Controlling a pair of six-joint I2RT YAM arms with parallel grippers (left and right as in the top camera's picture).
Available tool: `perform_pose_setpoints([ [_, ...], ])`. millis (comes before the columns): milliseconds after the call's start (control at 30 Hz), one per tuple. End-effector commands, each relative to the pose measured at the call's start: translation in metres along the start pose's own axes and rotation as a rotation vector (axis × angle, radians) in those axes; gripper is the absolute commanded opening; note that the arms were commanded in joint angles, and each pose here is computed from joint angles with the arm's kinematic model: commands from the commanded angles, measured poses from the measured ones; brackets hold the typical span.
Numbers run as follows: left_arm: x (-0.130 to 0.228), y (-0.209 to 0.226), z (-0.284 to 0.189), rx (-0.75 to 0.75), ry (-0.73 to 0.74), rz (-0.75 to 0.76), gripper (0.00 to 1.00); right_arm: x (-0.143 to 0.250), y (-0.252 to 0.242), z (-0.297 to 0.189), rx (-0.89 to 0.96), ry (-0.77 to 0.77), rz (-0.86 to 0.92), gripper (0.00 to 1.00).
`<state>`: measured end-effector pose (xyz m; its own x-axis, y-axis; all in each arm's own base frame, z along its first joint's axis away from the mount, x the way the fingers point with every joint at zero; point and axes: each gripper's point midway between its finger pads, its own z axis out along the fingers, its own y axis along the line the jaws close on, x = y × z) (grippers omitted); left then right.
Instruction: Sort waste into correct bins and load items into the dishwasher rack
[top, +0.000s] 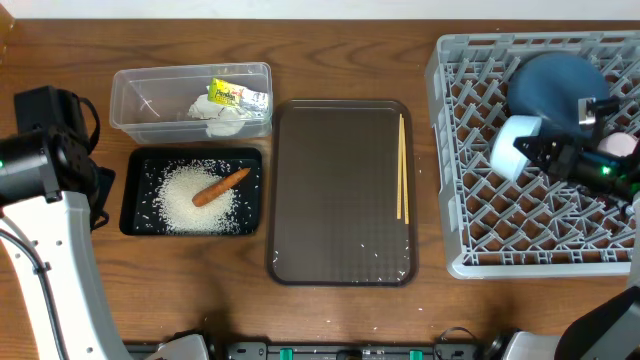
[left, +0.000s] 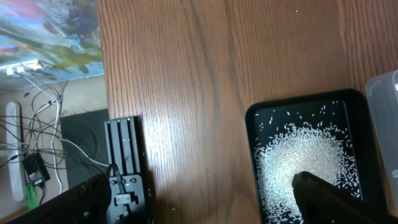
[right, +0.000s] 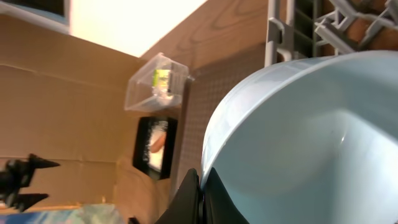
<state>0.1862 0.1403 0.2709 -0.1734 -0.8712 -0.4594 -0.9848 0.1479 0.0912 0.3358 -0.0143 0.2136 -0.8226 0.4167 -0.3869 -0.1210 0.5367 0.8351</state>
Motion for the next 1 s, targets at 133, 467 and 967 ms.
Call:
perform_pose_setpoints([
  [133,0.004,0.018,0.0,-0.075,0.015,0.036,0.95,0.003,-0.023,-0.015,0.032,-0.046,0.072,0.01],
  [467,0.004,0.018,0.0,-0.075,0.015,0.036,0.95,-0.002,-0.036,-0.035,0.06,-0.105,0.112,0.01],
  [967,0.004,0.018,0.0,-0.075,0.015,0.036,0.95,-0.015,-0.022,-0.029,-0.088,-0.131,0.1,0.01],
])
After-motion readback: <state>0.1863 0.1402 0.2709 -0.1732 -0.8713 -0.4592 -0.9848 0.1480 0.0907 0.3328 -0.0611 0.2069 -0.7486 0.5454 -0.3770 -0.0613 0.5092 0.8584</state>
